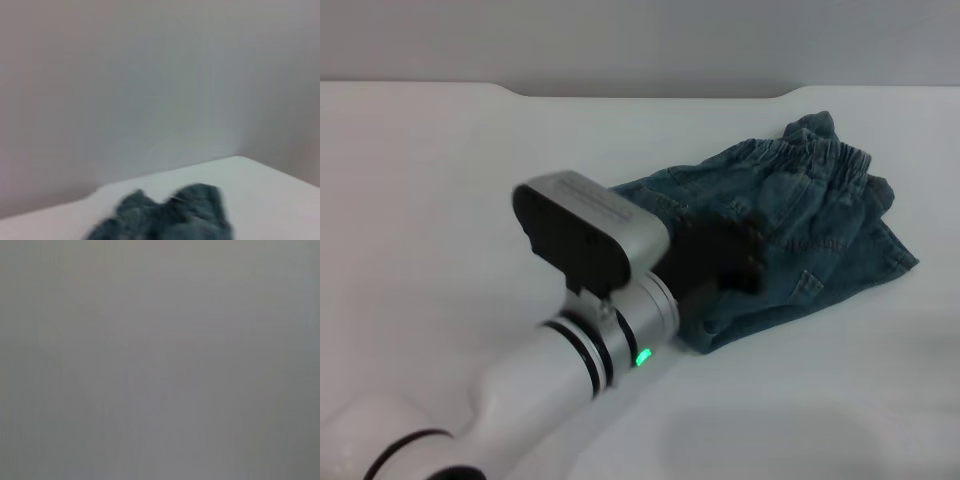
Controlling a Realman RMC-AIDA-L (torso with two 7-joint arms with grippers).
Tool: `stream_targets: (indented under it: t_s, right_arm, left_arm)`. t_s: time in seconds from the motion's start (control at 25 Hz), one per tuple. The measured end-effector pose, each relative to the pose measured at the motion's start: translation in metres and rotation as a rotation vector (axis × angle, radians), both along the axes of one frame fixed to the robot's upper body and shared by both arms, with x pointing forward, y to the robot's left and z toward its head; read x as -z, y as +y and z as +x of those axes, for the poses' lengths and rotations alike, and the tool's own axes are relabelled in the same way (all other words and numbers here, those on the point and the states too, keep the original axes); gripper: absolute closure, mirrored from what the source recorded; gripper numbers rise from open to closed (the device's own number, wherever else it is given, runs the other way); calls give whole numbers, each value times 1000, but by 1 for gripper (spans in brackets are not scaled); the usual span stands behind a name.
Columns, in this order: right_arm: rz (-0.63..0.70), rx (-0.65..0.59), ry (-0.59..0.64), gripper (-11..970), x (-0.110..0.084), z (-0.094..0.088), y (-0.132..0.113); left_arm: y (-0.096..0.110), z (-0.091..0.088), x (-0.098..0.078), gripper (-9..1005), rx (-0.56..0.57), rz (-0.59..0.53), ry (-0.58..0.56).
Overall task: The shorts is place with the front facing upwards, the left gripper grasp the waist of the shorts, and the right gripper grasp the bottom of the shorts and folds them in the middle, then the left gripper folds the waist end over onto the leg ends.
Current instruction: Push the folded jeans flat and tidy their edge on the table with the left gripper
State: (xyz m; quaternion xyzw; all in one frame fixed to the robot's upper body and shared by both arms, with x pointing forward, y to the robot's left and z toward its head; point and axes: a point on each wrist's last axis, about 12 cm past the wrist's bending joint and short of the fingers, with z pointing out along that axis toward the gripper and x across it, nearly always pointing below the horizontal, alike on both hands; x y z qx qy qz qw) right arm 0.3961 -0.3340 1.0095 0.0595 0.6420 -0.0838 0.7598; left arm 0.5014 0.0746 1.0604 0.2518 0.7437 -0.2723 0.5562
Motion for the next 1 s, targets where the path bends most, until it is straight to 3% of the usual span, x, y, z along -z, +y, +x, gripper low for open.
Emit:
stream_targets:
  t_s: [0.12,0.24,0.28,0.72,1.0]
  right_arm:
    - [0,-1,-1,961,0,1,0]
    - [0,-3,-2,960,0,1,0]
    - [0,-3,-2,960,0,1,1]
    - [0,-3,-3,961,0,1,1]
    - [3,-7,-8,960,-1,2,2]
  left_arm:
    - [-9,-16,7,963,61,32,46]
    - [-9,-17,9,961,64,36,50]
    - [-7,-18,17,960,68,60,68]
    - [11,13,34,955,15,77,105]
    - [16,25,32,952,-3,84,72]
